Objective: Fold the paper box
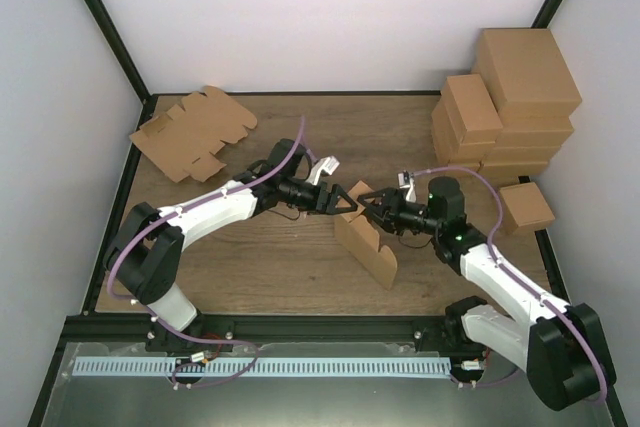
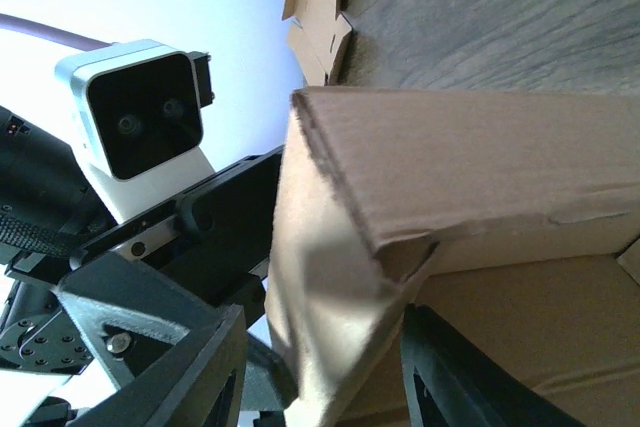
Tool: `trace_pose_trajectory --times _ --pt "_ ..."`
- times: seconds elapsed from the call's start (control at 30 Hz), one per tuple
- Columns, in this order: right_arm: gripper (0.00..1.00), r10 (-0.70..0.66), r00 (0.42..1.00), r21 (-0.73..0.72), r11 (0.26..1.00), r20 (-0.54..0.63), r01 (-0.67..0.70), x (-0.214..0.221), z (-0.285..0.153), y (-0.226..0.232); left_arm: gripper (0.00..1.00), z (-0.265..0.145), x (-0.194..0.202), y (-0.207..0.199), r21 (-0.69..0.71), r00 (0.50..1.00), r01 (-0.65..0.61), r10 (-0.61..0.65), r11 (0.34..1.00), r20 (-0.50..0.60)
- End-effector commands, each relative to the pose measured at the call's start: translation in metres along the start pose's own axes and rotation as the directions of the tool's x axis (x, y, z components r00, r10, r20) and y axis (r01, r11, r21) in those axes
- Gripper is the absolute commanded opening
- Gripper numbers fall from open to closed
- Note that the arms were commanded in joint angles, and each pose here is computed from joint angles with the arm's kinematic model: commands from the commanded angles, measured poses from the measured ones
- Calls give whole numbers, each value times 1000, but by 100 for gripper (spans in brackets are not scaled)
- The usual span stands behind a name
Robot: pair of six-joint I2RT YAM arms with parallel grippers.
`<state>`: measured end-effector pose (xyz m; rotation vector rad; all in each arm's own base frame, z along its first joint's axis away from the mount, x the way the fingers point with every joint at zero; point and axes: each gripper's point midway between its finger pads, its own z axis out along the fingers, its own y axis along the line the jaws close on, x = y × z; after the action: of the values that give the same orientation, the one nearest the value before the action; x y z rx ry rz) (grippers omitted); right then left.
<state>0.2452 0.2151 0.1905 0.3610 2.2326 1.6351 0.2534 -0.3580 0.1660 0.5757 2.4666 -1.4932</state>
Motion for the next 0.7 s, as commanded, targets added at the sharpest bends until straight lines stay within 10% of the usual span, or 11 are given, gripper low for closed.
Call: trace_pose_trajectory --times 0.0,0.37,0.67 --pt "42 -18 1000 -104 994 4 18 0 1 14 81 5 8 -6 51 999 -8 10 999 -37" --pt "2 -17 999 -172 985 27 22 1 -4 22 75 2 9 -17 89 998 -44 47 995 -38" --pt "1 -197 972 -148 965 126 215 -3 -21 42 91 -36 -8 -48 37 979 -173 168 984 118"
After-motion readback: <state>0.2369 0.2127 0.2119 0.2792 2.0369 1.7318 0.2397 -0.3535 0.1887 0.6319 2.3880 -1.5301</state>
